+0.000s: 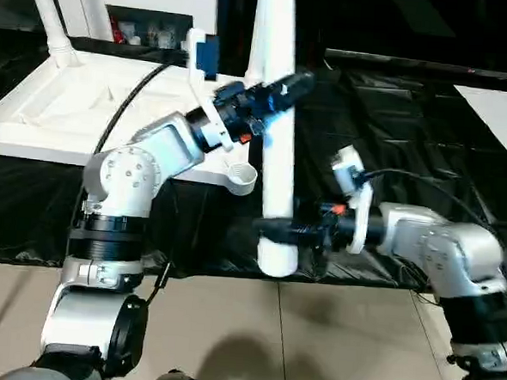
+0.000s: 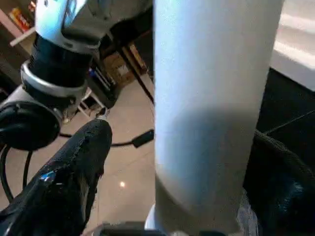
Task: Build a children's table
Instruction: Pick table leg
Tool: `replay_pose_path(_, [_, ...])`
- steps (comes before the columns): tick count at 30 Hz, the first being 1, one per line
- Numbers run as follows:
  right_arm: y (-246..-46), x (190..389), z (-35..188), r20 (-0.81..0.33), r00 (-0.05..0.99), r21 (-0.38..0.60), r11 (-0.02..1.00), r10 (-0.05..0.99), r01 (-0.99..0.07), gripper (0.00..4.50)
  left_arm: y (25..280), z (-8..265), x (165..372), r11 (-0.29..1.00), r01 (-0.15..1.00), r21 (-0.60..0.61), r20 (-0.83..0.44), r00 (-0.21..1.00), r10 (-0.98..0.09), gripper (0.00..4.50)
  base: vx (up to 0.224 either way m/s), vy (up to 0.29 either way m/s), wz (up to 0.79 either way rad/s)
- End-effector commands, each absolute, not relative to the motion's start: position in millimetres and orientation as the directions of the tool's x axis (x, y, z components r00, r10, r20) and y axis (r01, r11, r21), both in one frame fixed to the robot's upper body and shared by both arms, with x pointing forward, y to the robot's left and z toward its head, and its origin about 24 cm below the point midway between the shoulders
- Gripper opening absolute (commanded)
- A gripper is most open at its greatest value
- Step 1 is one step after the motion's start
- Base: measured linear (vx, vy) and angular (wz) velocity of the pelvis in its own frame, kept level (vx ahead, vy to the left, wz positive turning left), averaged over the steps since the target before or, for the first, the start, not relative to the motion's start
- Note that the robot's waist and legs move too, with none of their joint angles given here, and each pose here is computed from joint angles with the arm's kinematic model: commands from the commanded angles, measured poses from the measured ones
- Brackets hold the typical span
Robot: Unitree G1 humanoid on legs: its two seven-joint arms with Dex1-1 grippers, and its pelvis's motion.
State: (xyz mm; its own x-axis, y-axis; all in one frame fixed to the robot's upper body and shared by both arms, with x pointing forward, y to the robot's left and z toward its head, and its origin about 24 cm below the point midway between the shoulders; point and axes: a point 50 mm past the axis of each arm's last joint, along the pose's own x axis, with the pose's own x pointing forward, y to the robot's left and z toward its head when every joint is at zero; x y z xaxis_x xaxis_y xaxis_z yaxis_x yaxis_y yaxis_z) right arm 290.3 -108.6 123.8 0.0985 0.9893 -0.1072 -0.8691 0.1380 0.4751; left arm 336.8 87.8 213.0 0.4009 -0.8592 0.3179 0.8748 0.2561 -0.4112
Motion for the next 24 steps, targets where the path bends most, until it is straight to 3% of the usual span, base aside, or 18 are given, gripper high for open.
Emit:
replay_pose_path(1, [-110.5,294.1,129.2,-0.122,0.090,0.448,0.136,0.988,-0.884,4.19,83.0,218.2,335.2,0.234,0.893,-0.385,0.304,0.362,-0.881,1.73,0.000,0.000,0.00])
replay_pose_path(4, [-110.5,294.3,129.0,-0.131,0.080,0.442,0.130,0.988,-0.888,4.19,82.8,218.5,334.6,0.230,0.895,-0.381,0.303,0.356,-0.884,1.73,0.000,0.000,0.00])
replay_pose_path(24, [-105.0,294.8,119.5,-0.172,0.022,0.439,0.096,0.985,-0.893,2.36,82.3,219.6,337.6,0.212,0.894,-0.395,0.292,0.341,-0.893,1.73,0.000,0.000,0.00])
